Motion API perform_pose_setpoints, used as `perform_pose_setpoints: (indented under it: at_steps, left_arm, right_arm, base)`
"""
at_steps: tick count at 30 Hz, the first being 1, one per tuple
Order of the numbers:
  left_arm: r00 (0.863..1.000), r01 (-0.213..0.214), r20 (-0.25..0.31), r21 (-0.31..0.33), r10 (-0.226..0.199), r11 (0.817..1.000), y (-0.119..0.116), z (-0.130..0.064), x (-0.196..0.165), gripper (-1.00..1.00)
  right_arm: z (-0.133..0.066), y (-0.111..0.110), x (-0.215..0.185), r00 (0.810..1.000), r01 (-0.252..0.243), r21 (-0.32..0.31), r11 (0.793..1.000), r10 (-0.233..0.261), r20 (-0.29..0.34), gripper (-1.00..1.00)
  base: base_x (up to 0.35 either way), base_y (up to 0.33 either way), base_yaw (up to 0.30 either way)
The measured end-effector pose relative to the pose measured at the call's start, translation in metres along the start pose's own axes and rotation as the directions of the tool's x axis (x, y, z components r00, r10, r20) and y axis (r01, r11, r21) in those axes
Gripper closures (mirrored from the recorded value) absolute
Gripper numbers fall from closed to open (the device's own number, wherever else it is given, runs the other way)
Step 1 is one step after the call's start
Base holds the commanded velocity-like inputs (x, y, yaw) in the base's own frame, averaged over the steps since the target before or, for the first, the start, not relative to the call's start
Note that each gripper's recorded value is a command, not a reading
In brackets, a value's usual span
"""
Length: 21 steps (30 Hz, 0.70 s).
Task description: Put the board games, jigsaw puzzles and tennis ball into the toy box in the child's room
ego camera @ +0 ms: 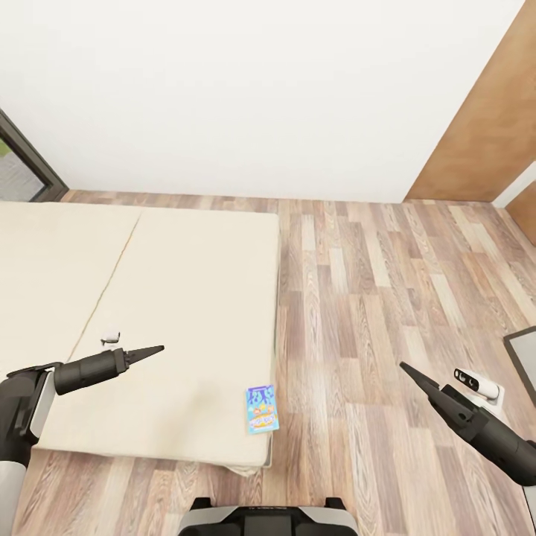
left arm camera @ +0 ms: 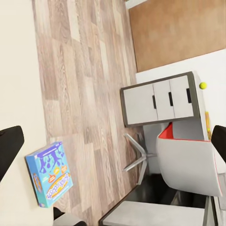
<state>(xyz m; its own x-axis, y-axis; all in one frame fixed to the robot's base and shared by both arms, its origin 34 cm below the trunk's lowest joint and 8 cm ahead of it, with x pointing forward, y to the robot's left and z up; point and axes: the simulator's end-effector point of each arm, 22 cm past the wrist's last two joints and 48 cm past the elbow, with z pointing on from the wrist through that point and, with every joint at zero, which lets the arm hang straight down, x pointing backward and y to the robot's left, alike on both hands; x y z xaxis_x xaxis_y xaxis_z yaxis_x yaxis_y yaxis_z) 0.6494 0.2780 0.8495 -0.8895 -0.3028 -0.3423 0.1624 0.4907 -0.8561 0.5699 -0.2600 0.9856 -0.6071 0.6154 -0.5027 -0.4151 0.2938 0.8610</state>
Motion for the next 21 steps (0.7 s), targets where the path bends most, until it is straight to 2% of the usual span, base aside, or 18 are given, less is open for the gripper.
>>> perform_pose_setpoints:
  at_steps: [21]
  left_arm:
    - [0.999,-0.028,0.017,0.010,0.028,1.000,-0.015,-0.005,-0.011,-1.00]
  right_arm:
    - [0.001,0.014,-0.008,1.000,0.026,-0.021,0.999,-0.025,0.010,-1.00]
  base:
    - [0.000,0.000,0.000]
